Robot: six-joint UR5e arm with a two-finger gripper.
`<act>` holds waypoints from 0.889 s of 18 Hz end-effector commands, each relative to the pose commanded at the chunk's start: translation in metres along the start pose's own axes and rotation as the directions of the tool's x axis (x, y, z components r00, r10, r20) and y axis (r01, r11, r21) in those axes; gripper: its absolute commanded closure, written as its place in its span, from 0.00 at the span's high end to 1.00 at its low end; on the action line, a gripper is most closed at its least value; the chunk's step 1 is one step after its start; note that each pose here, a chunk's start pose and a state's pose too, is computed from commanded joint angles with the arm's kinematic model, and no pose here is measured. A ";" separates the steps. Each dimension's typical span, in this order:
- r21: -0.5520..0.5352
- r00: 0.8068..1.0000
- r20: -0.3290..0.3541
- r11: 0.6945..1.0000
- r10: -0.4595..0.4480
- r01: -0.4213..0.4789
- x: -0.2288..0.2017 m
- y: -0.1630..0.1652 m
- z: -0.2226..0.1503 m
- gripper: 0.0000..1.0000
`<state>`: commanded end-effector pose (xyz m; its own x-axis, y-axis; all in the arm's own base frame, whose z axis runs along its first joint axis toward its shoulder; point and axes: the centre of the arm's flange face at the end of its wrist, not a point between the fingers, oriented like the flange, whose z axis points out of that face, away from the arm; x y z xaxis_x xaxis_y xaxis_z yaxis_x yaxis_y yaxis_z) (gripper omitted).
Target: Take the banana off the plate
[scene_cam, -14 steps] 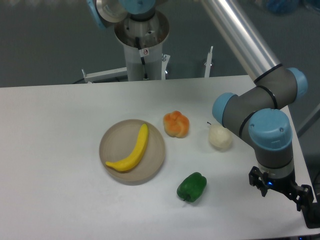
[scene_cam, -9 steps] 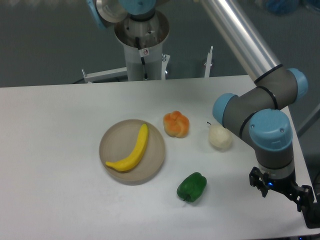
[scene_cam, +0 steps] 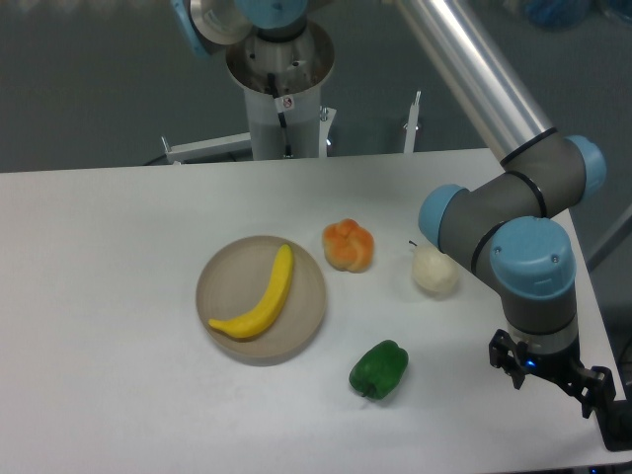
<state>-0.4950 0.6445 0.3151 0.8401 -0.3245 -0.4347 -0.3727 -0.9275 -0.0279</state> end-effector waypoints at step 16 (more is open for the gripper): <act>-0.012 0.979 -0.200 0.999 -0.042 0.041 0.065 0.002 -0.051 1.00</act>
<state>-0.4206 0.6123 0.3327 0.9170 -0.3156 -0.2440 -0.3334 -0.9422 -0.0343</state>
